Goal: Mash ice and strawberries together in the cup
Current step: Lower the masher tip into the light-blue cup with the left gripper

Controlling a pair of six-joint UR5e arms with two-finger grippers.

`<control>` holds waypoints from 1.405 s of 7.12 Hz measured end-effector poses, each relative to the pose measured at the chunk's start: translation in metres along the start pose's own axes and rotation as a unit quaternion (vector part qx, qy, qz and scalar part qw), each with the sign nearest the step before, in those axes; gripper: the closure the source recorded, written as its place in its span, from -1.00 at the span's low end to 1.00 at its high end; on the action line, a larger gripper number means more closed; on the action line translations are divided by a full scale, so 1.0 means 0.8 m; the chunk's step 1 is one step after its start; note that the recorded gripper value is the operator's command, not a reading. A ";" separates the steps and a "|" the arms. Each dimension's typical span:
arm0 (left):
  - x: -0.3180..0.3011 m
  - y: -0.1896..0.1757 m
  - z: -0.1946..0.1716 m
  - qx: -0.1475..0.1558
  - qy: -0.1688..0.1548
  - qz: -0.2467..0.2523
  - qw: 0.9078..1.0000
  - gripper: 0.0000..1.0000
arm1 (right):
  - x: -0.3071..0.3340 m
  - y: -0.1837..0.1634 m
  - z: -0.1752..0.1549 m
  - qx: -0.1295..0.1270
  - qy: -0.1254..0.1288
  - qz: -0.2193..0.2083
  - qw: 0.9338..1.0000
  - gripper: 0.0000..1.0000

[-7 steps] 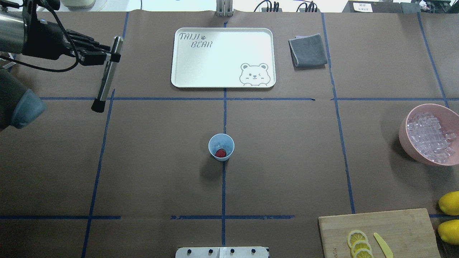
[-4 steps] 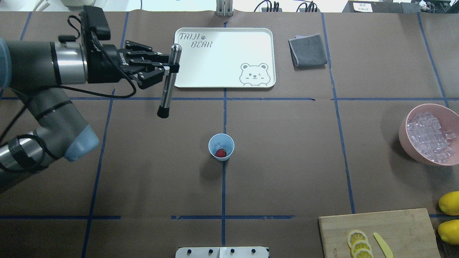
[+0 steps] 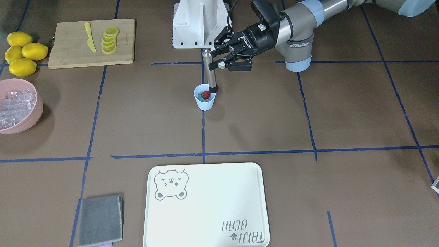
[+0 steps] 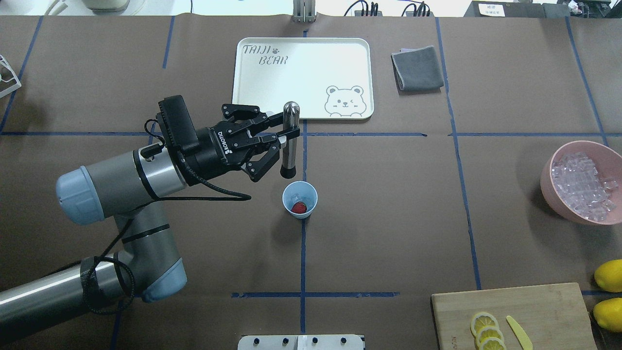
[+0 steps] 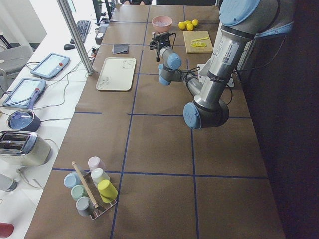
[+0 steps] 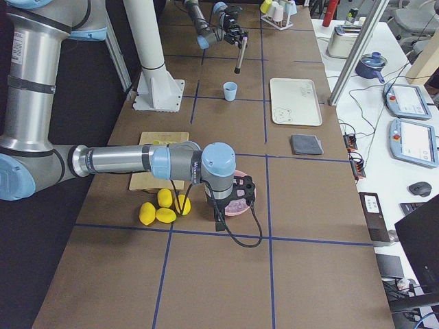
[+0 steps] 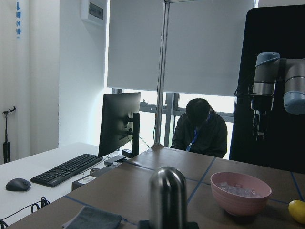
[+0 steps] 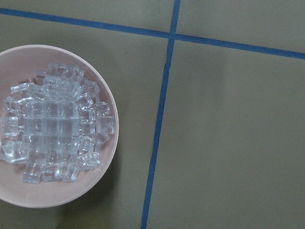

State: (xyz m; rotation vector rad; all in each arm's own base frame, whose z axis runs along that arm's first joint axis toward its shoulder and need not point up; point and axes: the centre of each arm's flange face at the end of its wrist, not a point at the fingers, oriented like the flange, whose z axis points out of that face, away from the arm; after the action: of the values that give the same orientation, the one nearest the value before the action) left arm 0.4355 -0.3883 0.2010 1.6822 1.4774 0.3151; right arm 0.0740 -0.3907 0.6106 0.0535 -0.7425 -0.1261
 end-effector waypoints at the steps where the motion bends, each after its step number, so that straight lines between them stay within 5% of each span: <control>1: 0.001 0.013 -0.002 0.012 0.002 0.002 1.000 1.00 | 0.000 0.000 0.000 0.000 0.000 0.000 1.000 -0.99; 10: 0.034 0.102 -0.005 0.004 -0.009 0.025 1.000 1.00 | 0.000 0.001 0.000 0.000 0.000 0.000 1.000 -0.99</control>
State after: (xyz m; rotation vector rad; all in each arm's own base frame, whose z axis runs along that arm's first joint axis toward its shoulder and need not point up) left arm 0.4963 -0.3570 0.2532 1.7259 1.4275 0.3191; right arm 0.0740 -0.3898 0.6109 0.0529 -0.7426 -0.1269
